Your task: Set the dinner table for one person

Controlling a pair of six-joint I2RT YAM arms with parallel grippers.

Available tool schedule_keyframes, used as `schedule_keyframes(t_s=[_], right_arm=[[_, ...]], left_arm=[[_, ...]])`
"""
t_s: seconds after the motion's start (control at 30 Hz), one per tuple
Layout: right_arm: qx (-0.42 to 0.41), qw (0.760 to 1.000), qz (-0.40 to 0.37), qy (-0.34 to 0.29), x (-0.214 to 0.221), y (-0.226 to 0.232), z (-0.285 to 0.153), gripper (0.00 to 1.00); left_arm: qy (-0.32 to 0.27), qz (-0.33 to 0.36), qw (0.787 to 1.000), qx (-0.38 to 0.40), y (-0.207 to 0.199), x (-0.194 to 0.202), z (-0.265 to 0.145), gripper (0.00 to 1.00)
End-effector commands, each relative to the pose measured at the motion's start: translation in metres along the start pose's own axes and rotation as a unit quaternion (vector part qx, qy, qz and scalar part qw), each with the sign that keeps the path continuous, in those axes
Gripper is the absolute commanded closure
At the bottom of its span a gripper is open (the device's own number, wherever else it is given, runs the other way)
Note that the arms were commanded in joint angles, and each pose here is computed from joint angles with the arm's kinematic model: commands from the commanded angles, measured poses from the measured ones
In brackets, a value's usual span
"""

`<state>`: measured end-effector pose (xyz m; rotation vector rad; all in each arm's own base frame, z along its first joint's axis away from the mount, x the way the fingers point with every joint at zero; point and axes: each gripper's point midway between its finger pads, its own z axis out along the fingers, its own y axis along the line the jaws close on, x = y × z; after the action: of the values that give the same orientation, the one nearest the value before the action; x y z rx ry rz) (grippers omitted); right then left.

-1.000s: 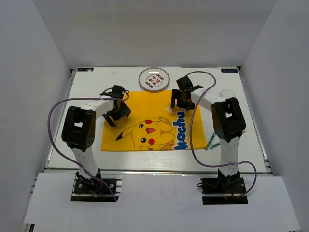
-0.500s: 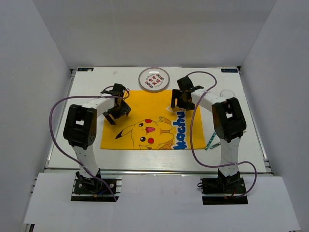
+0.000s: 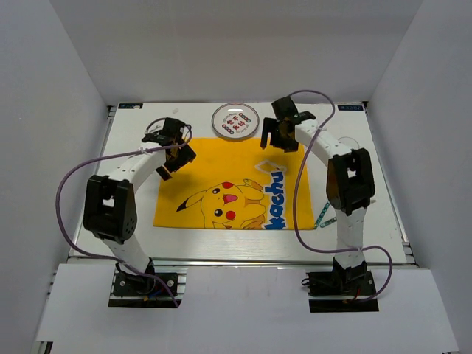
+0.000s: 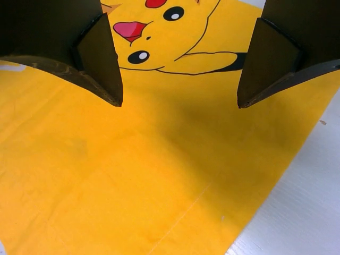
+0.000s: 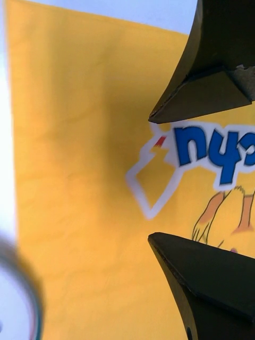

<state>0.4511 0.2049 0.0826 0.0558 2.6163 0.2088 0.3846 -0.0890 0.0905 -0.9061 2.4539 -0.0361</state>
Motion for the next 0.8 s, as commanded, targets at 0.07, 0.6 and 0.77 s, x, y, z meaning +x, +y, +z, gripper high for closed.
schedule_keyframes(t_s=[0.07,0.6,0.77], right_arm=[[-0.106,0.994,-0.015,-0.021,-0.040,0.045,0.000,0.11],[-0.254,0.957,0.119,-0.074,-0.116,0.069,0.082,0.12],[-0.270,0.950,0.140,-0.073,-0.116,0.066,0.086,0.12]], left_arm=[[-0.022,0.010,0.999,0.023,0.003,-0.012,-0.035,0.02],[-0.055,0.172,0.954,0.238,0.003,0.010,-0.115,0.02],[-0.048,0.179,0.956,0.228,0.010,0.017,-0.107,0.02]])
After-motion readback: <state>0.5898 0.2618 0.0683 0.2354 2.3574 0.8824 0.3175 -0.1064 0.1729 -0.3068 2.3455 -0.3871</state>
